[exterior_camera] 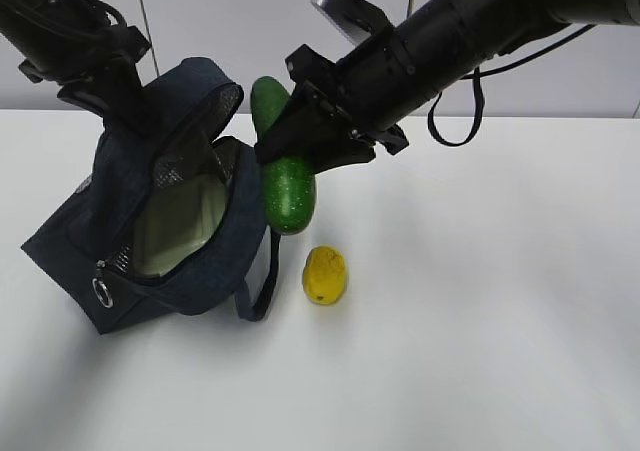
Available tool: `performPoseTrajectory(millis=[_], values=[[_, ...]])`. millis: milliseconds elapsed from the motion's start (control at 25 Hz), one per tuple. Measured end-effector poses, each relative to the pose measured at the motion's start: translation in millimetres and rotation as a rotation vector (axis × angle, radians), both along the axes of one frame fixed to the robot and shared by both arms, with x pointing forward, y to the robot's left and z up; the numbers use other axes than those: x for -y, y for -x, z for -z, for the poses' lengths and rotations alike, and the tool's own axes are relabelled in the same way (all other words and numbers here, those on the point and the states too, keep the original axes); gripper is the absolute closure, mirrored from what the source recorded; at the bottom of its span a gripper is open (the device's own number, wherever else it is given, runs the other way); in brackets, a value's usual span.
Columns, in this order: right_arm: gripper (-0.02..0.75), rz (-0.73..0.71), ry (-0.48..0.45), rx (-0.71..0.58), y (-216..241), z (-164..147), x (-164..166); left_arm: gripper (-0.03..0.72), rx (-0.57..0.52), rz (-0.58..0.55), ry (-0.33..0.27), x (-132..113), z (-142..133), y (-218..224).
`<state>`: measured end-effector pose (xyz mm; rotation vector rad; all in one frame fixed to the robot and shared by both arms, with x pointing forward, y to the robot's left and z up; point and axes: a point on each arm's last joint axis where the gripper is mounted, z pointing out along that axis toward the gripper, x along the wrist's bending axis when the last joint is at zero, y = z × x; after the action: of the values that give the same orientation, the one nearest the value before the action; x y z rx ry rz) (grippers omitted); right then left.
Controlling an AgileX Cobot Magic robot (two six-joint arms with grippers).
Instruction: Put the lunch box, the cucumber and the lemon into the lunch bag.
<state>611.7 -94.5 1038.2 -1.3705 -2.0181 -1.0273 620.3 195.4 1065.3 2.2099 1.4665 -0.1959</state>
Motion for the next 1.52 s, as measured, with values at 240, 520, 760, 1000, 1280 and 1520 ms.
performPoseTrajectory(millis=[240,520,760,1000,1280,1520], values=[[0.431,0.084,-0.171,-0.017,-1.2,19.7,-8.3,0.685,-0.003,-0.003,0.018,1.0,-0.7,0.0],[0.431,0.132,-0.197,-0.047,2.2,51.2,-48.4,0.685,-0.003,-0.002,0.024,1.5,-1.0,0.1],[0.432,0.225,-0.218,-0.025,-4.5,68.0,-63.2,0.685,-0.004,-0.003,0.028,1.8,-1.1,0.1],[0.432,0.304,-0.233,0.042,-14.2,69.7,-61.7,0.685,-0.003,-0.001,0.030,2.0,-1.2,0.1],[0.432,0.325,-0.226,0.039,-17.9,79.6,-64.7,0.685,-0.001,0.003,0.033,2.3,-1.4,0.2],[0.379,0.278,-0.249,0.054,-24.0,85.3,-77.4,0.685,-0.002,0.003,0.037,2.5,-1.5,0.2]])
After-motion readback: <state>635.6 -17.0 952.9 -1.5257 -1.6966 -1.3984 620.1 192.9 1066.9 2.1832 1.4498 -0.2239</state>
